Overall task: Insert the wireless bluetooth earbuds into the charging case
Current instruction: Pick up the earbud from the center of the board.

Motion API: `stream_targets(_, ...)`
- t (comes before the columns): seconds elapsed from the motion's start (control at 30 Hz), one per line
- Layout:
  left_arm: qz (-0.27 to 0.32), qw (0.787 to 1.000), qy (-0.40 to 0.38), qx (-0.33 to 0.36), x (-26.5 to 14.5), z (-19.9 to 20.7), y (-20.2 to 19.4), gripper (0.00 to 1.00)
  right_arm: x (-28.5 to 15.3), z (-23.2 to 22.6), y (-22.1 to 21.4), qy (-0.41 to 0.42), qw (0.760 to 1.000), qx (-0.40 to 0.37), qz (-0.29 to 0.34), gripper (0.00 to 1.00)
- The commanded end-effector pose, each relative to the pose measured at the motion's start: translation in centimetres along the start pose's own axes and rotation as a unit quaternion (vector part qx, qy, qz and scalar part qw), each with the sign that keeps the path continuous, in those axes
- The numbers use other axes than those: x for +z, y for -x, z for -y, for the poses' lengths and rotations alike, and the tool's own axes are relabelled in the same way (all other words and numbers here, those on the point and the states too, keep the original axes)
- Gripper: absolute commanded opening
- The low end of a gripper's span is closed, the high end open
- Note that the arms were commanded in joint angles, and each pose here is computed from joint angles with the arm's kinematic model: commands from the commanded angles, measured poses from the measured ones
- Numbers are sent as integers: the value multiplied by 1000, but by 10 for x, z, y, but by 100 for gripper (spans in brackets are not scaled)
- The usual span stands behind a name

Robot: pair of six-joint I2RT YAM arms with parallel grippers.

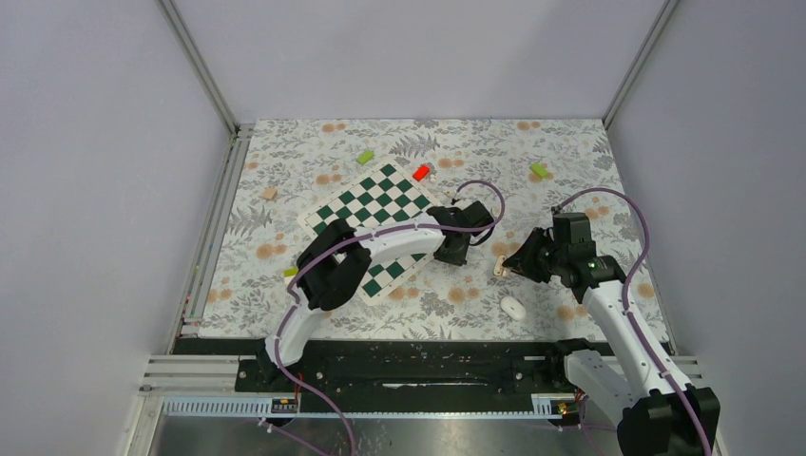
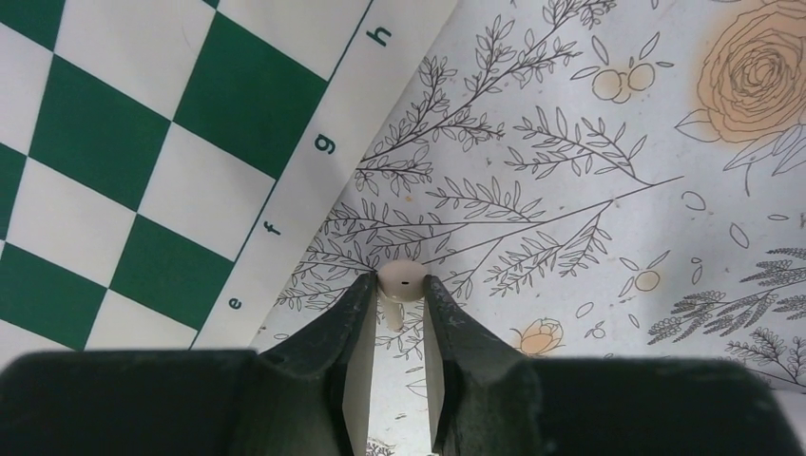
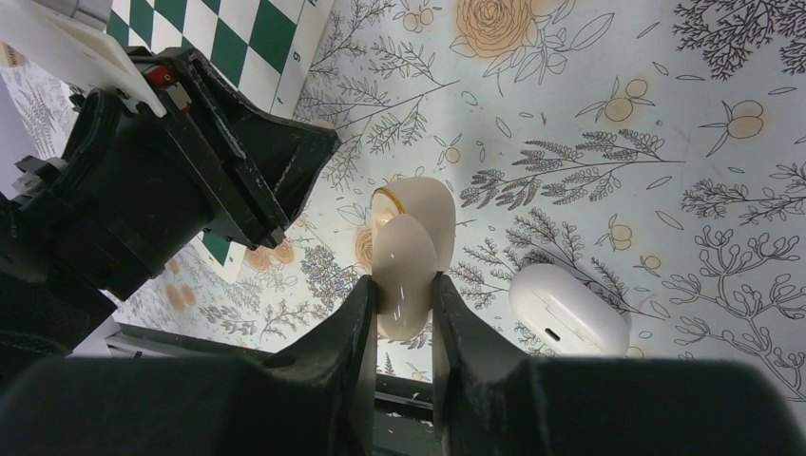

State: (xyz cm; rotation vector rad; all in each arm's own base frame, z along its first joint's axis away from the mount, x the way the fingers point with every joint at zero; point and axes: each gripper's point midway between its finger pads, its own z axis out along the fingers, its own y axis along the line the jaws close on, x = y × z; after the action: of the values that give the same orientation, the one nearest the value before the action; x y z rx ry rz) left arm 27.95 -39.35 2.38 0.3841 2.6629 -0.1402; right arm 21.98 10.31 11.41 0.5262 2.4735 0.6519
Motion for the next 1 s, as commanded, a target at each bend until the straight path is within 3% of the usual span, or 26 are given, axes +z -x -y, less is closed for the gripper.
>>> stream_targets(0.0,60,998,-17,-10,-45,6,38,15,-1,-7,8,12,1000,-4,12,0)
stream_targets(0.13,118,992,-27,-20,-91,-3,64,14,-2,-10,10,17,1000,-6,10,0)
stream_targets(0.23,177,983,-30,-34,-135,-15,87,8,-2,-16,12,28,1000,-9,9,0)
stream_targets(0.47,333,932,-133,-55,-213,-17,124,0,-1,-26,10,55,998,-8,-1,0)
stream_targets(0.7,370,900,-230,-5,-235,11,124,0,-13,-55,0,132,989,-43,-52,0)
stream_targets(0.83,406,861,-306,30,-256,27,116,0,-26,-75,-15,196,975,-51,-93,0)
stream_targets(0.97,425,839,-334,57,-266,28,105,0,-39,-87,-21,238,964,-62,-103,0)
